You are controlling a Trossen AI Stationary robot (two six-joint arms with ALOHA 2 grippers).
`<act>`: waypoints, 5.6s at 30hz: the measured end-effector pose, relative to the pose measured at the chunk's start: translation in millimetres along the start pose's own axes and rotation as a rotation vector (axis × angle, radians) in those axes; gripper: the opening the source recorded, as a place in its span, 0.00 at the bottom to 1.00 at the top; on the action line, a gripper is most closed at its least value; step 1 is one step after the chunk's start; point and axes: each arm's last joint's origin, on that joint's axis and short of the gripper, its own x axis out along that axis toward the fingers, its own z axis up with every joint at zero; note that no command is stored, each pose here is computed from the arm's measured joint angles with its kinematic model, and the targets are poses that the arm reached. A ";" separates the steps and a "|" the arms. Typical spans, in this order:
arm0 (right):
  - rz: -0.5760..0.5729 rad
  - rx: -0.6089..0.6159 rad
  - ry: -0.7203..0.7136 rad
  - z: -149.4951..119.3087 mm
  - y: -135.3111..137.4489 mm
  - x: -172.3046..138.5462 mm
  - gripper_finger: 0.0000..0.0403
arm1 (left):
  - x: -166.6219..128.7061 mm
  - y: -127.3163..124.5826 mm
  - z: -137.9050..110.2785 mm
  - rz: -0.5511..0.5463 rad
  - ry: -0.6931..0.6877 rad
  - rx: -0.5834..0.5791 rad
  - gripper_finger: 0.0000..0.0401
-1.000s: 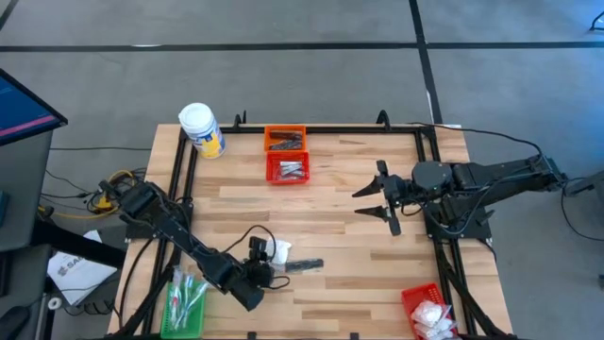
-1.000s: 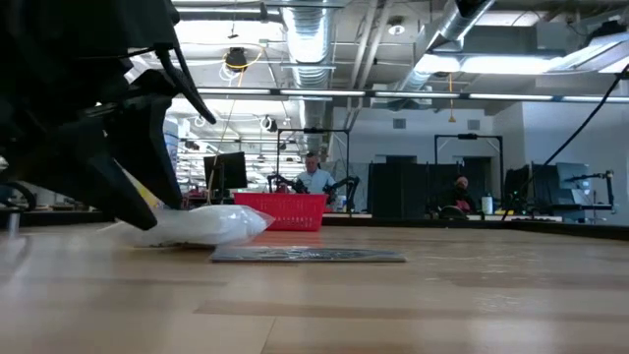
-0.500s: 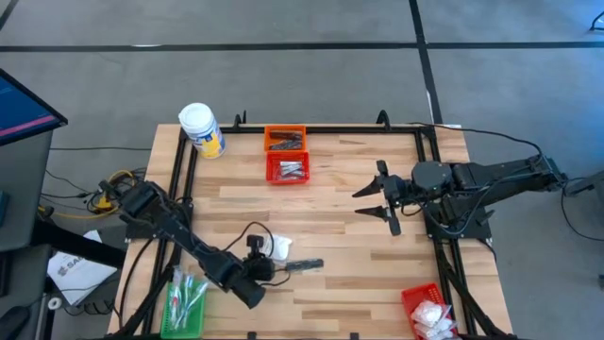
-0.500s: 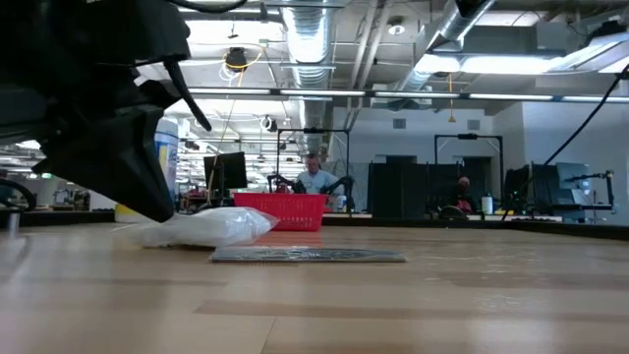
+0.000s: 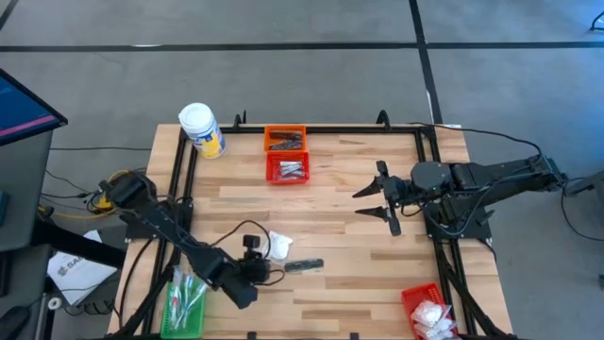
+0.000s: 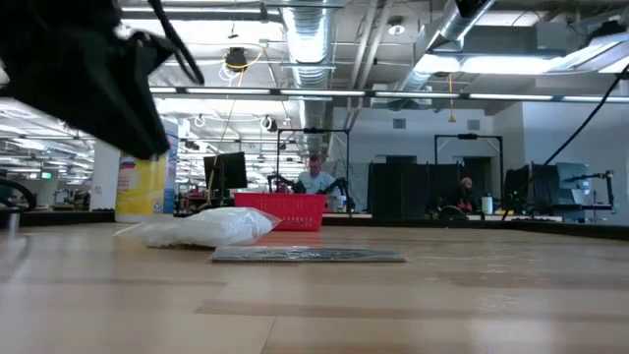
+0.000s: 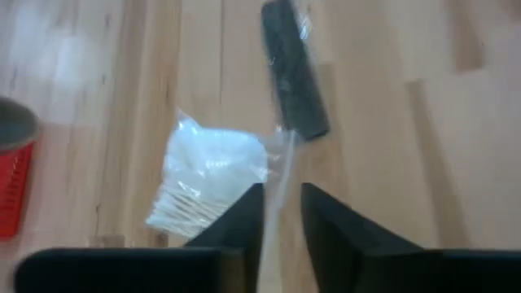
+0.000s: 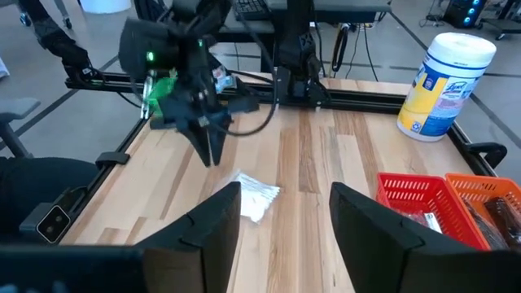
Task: Pick & Place Travel size toiletries
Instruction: Put the cotton pack into the bottom red basket
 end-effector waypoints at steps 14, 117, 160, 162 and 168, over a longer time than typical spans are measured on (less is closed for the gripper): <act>0.001 -0.006 0.073 -7.2 1.8 22.2 0.45 | 32.4 -20.3 -21.0 0.124 0.072 0.258 0.71; -0.021 -0.127 0.564 15.0 3.5 207.4 0.11 | -38.7 160.4 40.3 -0.424 -0.054 -0.718 0.00; -0.038 -0.023 0.438 30.5 4.5 205.2 0.64 | -13.1 166.4 49.8 -0.413 -0.113 -0.693 0.00; -0.038 -0.024 0.443 30.1 4.6 205.0 0.60 | -13.1 166.2 49.8 -0.415 -0.112 -0.692 0.00; -0.030 -0.039 0.512 24.3 4.9 201.9 0.31 | -13.0 166.4 49.9 -0.410 -0.117 -0.676 0.00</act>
